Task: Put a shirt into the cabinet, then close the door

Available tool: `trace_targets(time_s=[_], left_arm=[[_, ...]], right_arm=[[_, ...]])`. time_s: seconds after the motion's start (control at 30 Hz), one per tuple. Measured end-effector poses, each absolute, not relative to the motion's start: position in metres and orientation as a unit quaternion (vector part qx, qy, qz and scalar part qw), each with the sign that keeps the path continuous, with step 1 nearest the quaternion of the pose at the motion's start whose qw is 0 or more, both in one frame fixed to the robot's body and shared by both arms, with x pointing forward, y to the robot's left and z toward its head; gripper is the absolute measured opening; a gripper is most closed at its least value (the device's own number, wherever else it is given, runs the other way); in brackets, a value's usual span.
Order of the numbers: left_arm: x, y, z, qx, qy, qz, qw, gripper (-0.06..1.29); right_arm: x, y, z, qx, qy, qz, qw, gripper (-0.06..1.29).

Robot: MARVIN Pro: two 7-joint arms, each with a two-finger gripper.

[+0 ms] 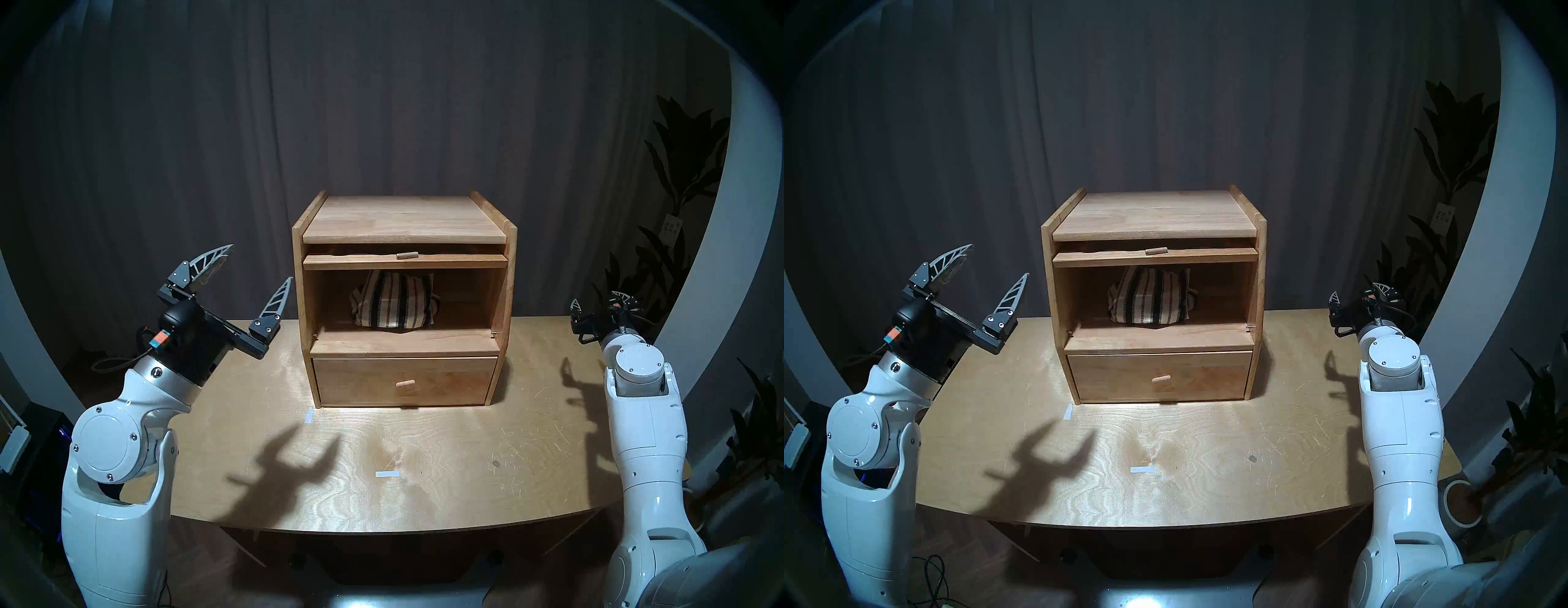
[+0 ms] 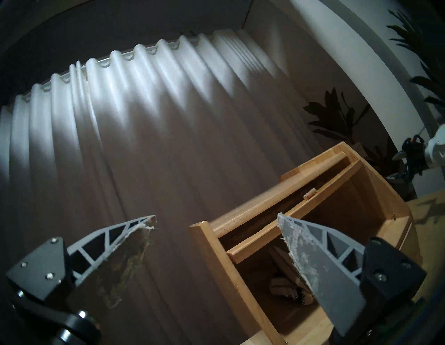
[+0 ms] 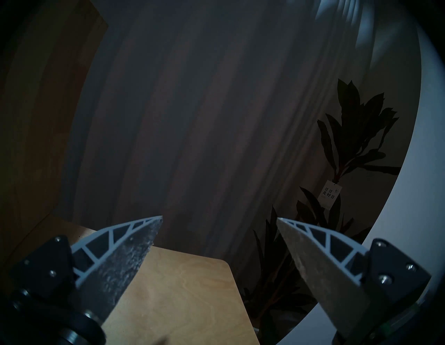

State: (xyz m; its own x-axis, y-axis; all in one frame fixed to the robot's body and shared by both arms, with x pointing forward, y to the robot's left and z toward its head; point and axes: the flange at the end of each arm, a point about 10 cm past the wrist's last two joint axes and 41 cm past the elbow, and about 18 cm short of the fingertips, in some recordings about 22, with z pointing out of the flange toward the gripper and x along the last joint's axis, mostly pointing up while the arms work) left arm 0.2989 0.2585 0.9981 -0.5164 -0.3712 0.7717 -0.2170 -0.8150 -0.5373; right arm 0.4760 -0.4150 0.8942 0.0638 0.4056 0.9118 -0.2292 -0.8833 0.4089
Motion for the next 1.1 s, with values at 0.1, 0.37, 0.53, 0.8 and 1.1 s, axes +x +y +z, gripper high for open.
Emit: trace_targets(time_s=[0.1, 0.37, 0.53, 0.8, 1.1], left_arm=[[0.297, 0.251, 0.994, -0.476, 0.333, -0.812, 0.06, 1.26], [0.301, 0.239, 0.985, -0.434, 0.41, -0.795, 0.106, 1.26], [0.309, 0.238, 0.978, -0.415, 0.442, -0.784, 0.135, 1.26], [0.328, 0.236, 0.973, -0.383, 0.485, -0.766, 0.178, 1.26], [0.348, 0.229, 0.975, -0.346, 0.517, -0.751, 0.221, 1.26]], right_arm=[[0.478, -0.415, 0.894, 0.683, 0.063, 0.688, 0.236, 1.25], [0.481, -0.417, 0.895, 0.662, 0.061, 0.707, 0.242, 1.25], [0.483, -0.418, 0.895, 0.651, 0.06, 0.716, 0.246, 1.25], [0.485, -0.418, 0.896, 0.635, 0.058, 0.729, 0.25, 1.25], [0.487, -0.419, 0.895, 0.619, 0.057, 0.741, 0.254, 1.25]])
